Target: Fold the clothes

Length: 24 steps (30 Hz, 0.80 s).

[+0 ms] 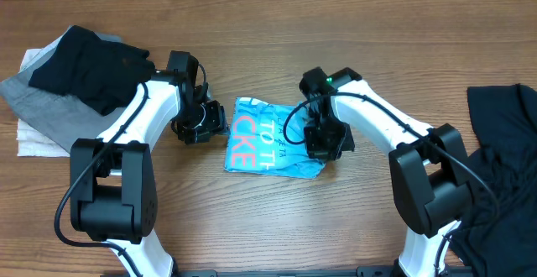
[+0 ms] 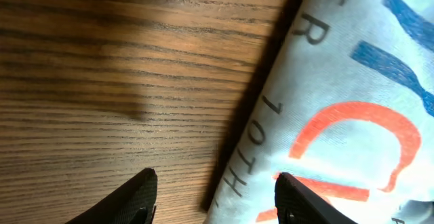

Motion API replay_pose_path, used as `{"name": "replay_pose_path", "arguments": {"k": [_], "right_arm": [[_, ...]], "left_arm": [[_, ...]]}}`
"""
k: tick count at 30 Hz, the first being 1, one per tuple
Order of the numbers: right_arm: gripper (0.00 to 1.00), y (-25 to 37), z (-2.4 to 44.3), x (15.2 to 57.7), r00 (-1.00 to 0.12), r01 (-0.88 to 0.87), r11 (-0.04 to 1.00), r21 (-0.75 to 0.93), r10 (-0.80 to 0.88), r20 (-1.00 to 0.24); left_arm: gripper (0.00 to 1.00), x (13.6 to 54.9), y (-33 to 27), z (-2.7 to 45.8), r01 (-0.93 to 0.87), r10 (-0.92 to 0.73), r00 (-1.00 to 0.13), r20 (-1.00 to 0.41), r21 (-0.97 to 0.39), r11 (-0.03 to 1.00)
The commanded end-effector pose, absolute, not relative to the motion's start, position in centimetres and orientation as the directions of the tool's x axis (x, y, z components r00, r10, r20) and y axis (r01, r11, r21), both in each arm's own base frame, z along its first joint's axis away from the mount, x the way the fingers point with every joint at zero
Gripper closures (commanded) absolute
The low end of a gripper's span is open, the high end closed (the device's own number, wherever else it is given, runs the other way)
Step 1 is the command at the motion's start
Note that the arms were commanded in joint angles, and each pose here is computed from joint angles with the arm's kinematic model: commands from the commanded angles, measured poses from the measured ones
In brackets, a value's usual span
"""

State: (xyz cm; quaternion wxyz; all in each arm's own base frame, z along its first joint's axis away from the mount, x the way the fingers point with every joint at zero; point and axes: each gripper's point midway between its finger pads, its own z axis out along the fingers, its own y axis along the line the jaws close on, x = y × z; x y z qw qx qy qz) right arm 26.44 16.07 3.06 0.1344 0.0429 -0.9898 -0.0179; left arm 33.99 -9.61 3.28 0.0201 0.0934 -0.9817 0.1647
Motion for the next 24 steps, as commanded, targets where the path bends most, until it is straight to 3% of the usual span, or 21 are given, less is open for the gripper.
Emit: {"name": "replay_pose_path", "arguments": {"k": [1,4,10,16,24], "right_arm": [[0.93,15.7,3.3,26.6,-0.969,-0.057,0.998,0.034,-0.064,0.24],[0.67,15.8,4.2,27.4,-0.973,-0.071,0.996,0.048,-0.08,0.216],[0.53,16.5,8.7,30.0,-0.991,-0.092,0.992,0.086,-0.1,0.093],[0.5,18.1,12.5,32.7,-0.985,-0.172,0.972,0.159,-0.165,-0.055],[0.5,18.9,11.1,34.5,-0.967,-0.241,0.957,0.163,-0.221,-0.129]], "left_arm": [[0.41,34.2,-9.9,4.2,-0.162,-0.155,-0.987,0.047,-0.342,0.925],[0.43,34.2,-10.1,4.4,-0.151,-0.143,-0.989,0.048,-0.353,0.924],[0.44,35.2,-10.3,6.6,-0.119,-0.12,-0.993,0.018,-0.362,0.925],[0.42,36.6,-12.3,9.2,-0.058,-0.084,-0.995,-0.044,-0.426,0.903],[0.39,37.5,-14.9,9.3,0.019,-0.033,-0.993,-0.11,-0.439,0.898]]}}
